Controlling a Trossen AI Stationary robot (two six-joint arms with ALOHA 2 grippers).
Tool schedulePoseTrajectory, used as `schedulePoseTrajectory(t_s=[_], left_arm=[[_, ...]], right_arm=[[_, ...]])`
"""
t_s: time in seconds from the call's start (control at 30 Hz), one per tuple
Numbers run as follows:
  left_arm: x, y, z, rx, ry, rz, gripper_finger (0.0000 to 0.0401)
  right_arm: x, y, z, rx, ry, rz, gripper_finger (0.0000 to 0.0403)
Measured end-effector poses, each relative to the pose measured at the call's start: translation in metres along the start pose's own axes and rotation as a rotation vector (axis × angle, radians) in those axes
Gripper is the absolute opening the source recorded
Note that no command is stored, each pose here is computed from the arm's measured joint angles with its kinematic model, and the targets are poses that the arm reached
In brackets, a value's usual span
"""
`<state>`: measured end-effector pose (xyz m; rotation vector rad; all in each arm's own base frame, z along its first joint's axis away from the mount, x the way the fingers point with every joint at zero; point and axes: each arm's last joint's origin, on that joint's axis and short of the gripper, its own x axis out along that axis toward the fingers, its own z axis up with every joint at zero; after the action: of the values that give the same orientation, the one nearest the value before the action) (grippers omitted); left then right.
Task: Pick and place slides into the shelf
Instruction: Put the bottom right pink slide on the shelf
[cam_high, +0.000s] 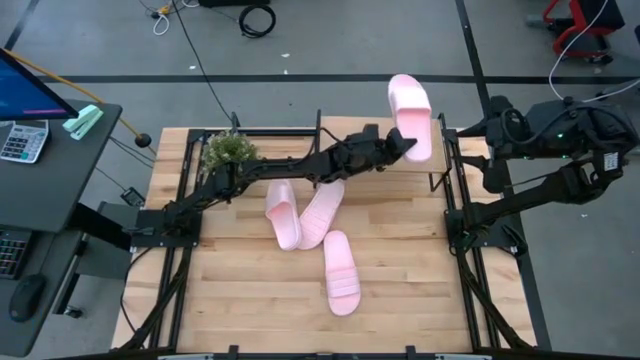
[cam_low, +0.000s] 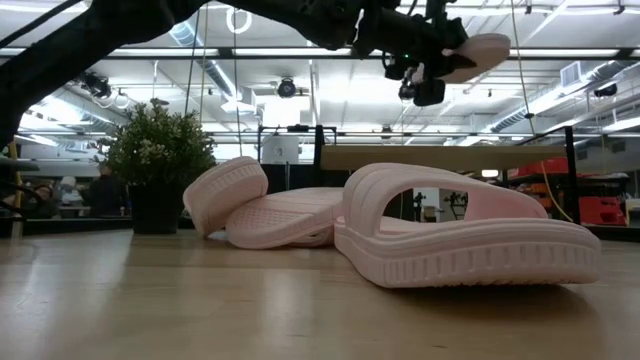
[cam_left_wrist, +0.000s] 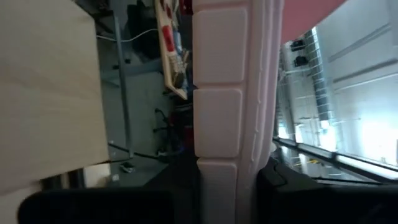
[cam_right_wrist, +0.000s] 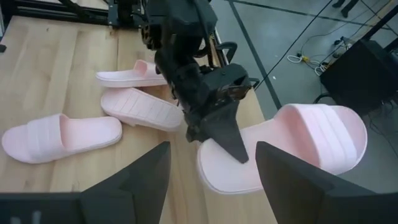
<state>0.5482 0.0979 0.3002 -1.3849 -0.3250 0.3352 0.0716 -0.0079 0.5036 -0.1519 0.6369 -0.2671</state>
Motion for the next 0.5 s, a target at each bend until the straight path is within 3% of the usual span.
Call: schedulePoseTrajectory(t_s=[0.23, 0.5], left_arm=[[0.002, -0.001, 0.006, -0.015, 0.043, -0.013, 0.0096], [-0.009, -0.003, -0.033, -0.006, 0.127, 0.009, 0.0078]], right_arm=[[0.0, 0.0, 0.0, 0.027, -0.001, 0.017, 0.0242], [0.0, 0.001, 0.0, 0.033, 0.0, 0.019, 0.0242]])
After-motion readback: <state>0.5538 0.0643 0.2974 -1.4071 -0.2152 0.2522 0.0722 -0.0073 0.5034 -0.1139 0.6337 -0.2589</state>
